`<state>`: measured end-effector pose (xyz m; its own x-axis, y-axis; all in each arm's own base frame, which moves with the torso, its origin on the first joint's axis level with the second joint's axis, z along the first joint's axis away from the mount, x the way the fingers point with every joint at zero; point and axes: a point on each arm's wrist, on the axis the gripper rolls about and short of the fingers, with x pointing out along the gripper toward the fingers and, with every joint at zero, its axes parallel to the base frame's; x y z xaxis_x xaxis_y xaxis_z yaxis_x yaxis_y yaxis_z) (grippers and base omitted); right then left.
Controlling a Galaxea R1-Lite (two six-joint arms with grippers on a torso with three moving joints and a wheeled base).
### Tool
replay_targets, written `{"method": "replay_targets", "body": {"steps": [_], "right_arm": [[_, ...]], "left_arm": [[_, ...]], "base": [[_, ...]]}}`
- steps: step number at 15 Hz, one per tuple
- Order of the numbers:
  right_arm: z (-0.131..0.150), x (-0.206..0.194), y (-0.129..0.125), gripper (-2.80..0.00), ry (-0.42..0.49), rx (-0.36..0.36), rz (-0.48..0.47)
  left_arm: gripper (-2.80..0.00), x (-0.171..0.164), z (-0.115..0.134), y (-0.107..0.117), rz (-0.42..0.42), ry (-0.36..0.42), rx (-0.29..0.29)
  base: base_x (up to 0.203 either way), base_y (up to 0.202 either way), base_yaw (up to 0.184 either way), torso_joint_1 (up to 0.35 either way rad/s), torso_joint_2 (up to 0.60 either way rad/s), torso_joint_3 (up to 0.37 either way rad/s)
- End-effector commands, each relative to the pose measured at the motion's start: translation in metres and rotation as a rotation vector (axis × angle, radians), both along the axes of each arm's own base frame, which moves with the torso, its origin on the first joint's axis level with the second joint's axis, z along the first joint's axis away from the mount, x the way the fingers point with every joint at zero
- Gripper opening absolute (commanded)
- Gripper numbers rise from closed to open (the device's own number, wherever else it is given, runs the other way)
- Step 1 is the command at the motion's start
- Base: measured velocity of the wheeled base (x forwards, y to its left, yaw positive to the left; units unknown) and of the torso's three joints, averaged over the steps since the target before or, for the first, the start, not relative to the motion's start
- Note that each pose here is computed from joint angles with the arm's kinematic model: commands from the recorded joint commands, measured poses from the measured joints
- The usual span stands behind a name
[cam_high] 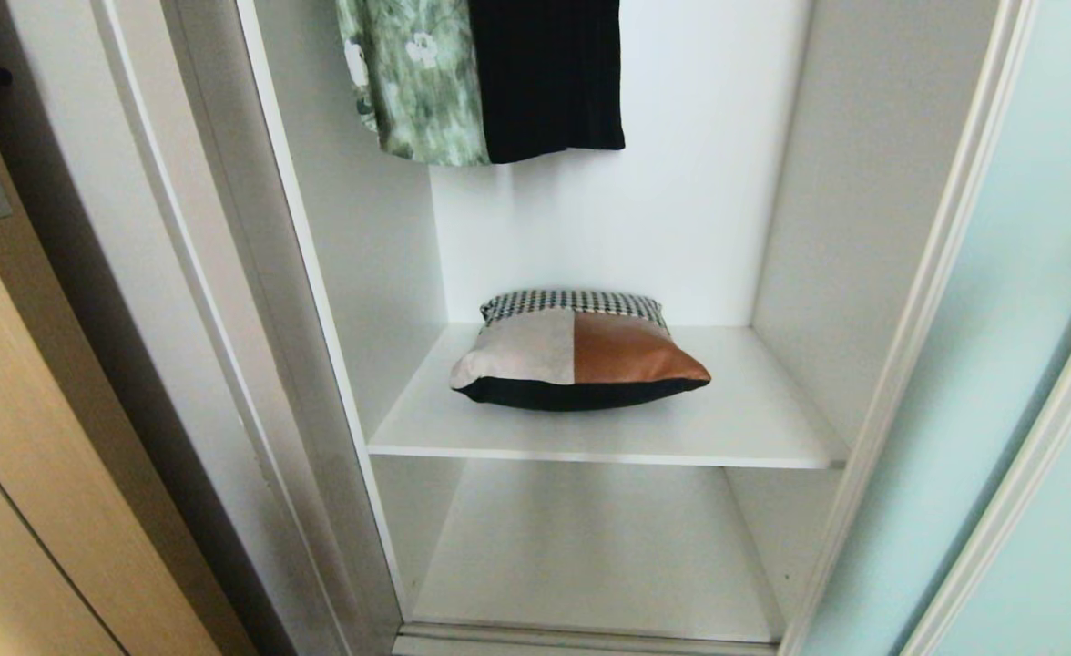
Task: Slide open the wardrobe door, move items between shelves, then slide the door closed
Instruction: Close the door
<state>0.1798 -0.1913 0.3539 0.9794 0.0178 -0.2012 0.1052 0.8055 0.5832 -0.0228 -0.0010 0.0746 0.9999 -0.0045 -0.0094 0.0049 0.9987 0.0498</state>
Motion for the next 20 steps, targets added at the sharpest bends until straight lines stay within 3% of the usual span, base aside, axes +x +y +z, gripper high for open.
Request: {"method": "replay_targets", "body": {"steps": [1,13,20], "right_arm": [[-0.005,0.010,-0.013,-2.80,0.011,0.020,0.002],[-0.017,0.054,-0.037,-2.80,0.029,0.045,0.050],[-0.021,0.081,-0.056,-2.80,0.033,0.063,-0.018]], "left_arm": [[-2.80,0.000,0.000,0.000,0.000,0.004,0.001],[-2.80,0.000,0.000,0.000,0.000,0.004,0.001],[-2.80,0.000,0.000,0.000,0.000,0.004,0.001]], "base": [[0.000,0.000,0.000,0.000,0.00,0.000],[0.000,0.000,0.000,0.000,0.00,0.000],[0.000,0.000,0.000,0.000,0.00,0.000]]}}
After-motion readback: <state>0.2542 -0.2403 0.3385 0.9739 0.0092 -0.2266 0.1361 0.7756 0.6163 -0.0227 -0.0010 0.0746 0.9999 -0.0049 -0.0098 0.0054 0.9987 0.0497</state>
